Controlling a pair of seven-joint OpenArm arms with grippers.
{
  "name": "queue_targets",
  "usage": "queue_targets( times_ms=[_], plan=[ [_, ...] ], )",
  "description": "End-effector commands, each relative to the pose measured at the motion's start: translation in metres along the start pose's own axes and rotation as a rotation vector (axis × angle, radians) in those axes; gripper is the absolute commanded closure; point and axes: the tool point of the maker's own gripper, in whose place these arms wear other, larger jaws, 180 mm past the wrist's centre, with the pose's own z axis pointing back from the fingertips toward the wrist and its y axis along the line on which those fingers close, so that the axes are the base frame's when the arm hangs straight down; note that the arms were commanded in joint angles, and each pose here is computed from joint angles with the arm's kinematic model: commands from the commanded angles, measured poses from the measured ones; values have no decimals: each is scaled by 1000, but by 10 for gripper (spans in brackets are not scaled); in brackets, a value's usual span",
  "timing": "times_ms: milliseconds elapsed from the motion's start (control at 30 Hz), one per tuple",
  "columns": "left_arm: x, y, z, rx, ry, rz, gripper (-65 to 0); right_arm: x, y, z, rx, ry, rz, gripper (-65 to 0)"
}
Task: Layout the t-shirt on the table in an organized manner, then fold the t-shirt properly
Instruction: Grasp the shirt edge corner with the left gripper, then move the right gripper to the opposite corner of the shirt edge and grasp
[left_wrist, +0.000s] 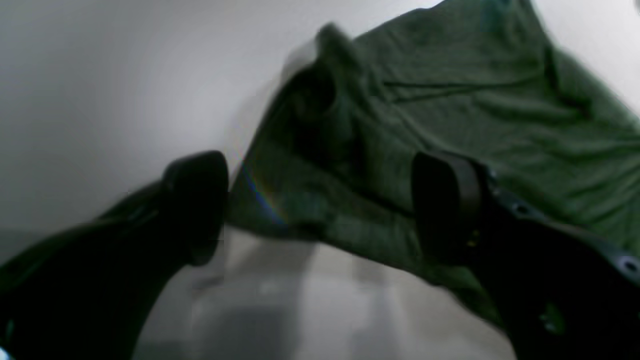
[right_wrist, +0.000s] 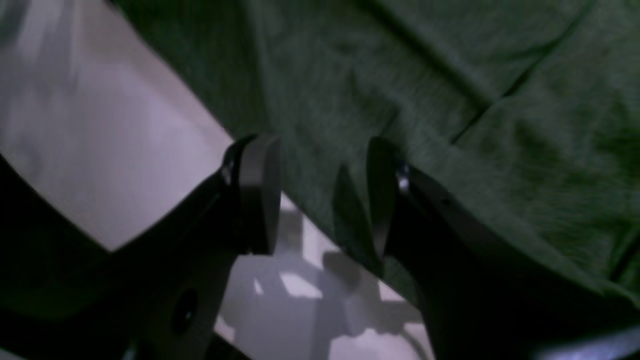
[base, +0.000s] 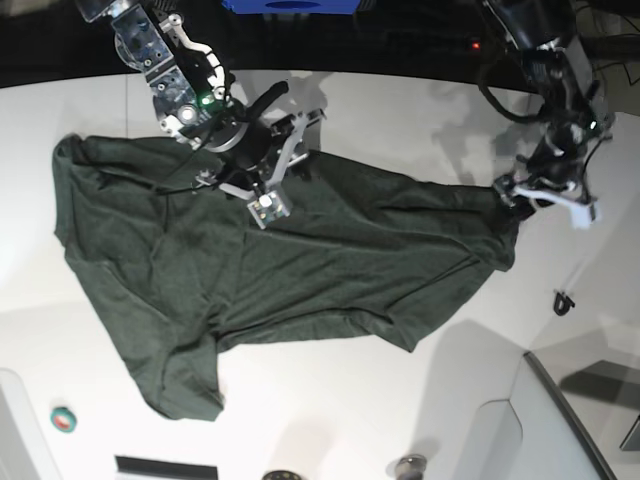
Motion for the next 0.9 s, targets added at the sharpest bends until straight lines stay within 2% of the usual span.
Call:
queue_targets(
  times_ms=[0,33,133,267,367,700,867],
  plan=[
    [17,11,8,6,-63,27,-550,18,-3,4,-3,-58,-1,-257],
    [14,19,12,16,-66,57,-550,20,-3,6,-5,-66,-2,-257],
    [11,36,21,45,-51,47,-550,21,-6,7,-10,-68,1,-257],
    [3,33,22,-2,-30,12,-550,19,-6,6,-9,-63,2,-257],
    [-8,37,16,-3,-1,41,-550,20,-3,6,-4,-64,2,-257],
    [-17,28,-10,-32,27,126,-550,11,-3,10,-5,-50,-6,-257],
    [-26,4,-21,-85,52,78,-550,7,-17,14,-43,-49,-44,-257]
  ],
)
